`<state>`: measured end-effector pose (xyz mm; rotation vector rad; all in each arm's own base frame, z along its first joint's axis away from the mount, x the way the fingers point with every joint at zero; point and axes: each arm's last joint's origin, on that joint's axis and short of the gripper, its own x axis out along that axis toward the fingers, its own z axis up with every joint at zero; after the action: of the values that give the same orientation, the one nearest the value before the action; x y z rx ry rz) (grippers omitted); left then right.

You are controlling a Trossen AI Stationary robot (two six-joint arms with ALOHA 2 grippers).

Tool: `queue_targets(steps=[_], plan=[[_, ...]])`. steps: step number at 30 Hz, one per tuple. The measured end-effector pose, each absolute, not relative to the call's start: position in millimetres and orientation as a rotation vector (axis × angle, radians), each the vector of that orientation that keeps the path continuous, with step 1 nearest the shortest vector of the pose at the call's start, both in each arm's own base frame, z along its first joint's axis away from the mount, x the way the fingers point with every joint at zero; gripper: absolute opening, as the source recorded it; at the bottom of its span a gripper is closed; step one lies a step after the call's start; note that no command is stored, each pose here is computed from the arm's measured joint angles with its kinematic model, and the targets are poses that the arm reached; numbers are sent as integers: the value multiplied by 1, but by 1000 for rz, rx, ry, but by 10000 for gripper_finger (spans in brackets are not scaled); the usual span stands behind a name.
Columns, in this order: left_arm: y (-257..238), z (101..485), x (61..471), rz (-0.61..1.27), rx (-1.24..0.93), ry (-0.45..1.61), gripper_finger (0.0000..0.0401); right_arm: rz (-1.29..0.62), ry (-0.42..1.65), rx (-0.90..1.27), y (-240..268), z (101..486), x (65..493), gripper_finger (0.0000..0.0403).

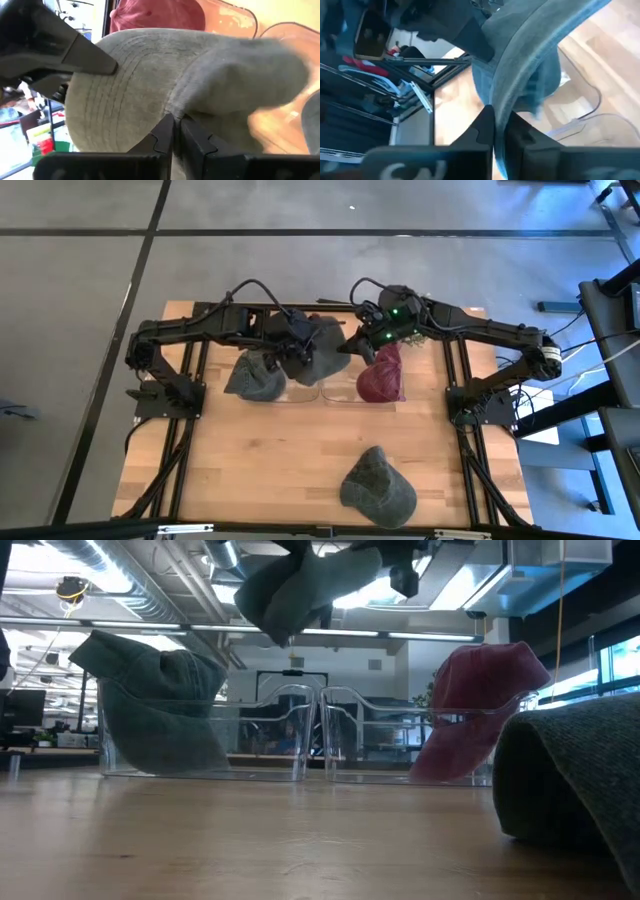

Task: Pick & Place hat
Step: Put the top black cap into the left transparent bin

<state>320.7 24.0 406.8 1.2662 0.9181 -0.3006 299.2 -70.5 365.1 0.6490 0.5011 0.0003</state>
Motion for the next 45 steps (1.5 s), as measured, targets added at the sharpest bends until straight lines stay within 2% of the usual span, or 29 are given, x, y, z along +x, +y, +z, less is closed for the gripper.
queue_targets(steps=[7,12,15,19,23,27,33,38,45], plan=[[23,407,320,-267,1171,912,47,2,507,656,-70,364,299,16],[29,427,299,-191,990,827,91,-2,494,644,-70,369,294,16],[42,445,276,-29,779,780,116,-24,462,627,-70,376,287,16],[60,464,237,109,369,668,141,-26,408,582,-69,388,276,16],[76,460,209,205,38,595,157,7,300,504,-65,408,261,16],[86,447,197,329,-191,493,167,33,188,436,-61,427,248,16],[88,420,196,187,-327,348,169,15,107,383,-57,441,230,16],[91,403,206,150,-346,150,169,27,81,374,-56,445,228,16],[93,390,218,62,-306,0,169,76,57,388,-55,448,229,16]])
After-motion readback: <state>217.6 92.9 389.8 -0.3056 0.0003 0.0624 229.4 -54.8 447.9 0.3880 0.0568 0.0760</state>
